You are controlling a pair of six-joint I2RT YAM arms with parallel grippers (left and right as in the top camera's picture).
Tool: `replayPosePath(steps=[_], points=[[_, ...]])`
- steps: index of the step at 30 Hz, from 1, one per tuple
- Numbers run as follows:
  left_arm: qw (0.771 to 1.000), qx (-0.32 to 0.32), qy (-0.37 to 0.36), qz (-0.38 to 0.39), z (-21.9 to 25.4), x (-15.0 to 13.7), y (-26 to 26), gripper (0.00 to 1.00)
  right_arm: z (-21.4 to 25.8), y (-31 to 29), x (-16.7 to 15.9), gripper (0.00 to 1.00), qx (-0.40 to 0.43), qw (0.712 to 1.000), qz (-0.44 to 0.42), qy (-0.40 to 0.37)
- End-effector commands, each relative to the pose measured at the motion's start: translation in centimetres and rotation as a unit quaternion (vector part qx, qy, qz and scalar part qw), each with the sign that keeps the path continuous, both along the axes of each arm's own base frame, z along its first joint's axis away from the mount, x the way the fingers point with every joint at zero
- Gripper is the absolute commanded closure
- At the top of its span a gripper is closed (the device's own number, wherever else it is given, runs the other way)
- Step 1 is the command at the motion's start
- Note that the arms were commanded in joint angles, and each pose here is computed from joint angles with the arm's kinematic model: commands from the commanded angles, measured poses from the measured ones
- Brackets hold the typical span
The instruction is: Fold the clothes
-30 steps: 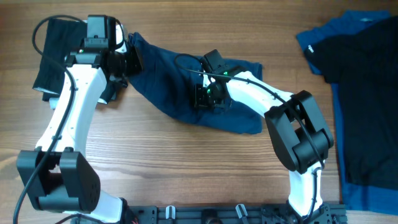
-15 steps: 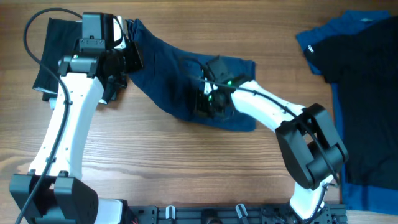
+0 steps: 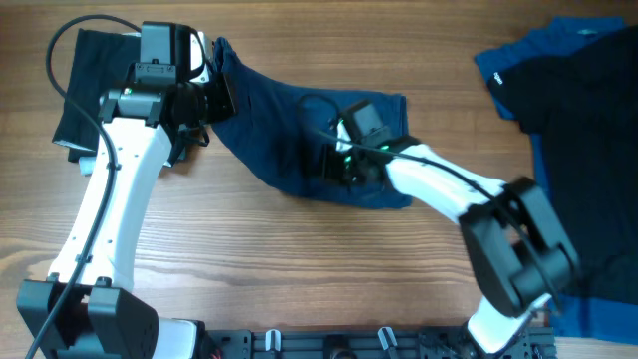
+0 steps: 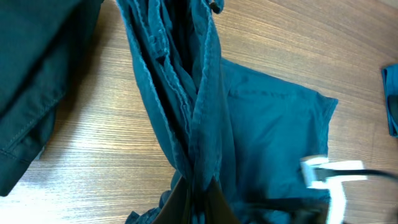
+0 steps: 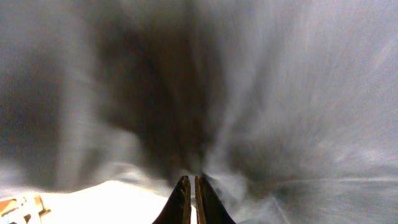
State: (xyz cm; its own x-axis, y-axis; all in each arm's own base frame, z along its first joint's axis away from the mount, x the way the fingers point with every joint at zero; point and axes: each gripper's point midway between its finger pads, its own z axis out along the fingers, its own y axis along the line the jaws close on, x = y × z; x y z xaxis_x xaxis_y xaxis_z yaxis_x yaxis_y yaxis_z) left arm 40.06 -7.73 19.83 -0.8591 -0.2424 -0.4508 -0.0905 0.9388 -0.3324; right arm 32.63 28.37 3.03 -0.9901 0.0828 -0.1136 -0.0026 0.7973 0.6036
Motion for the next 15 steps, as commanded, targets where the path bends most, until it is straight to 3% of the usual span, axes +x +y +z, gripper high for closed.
replayPosePath(steps=[1,7,15], points=[[0.999,-0.004,-0.032,-0.014,2.5,0.0,-0.5,0.96,4.9,-1.0,3.2,0.96,0.028,0.995,-0.002,-0.091],[0.999,-0.004,-0.026,-0.027,2.4,-0.5,-1.5,0.96,3.3,-0.4,3.8,0.96,0.034,0.996,-0.019,-0.075],[0.999,-0.005,-0.03,-0.032,2.7,-0.7,-1.9,0.96,-3.2,3.0,2.0,0.96,0.027,0.999,0.009,-0.036]])
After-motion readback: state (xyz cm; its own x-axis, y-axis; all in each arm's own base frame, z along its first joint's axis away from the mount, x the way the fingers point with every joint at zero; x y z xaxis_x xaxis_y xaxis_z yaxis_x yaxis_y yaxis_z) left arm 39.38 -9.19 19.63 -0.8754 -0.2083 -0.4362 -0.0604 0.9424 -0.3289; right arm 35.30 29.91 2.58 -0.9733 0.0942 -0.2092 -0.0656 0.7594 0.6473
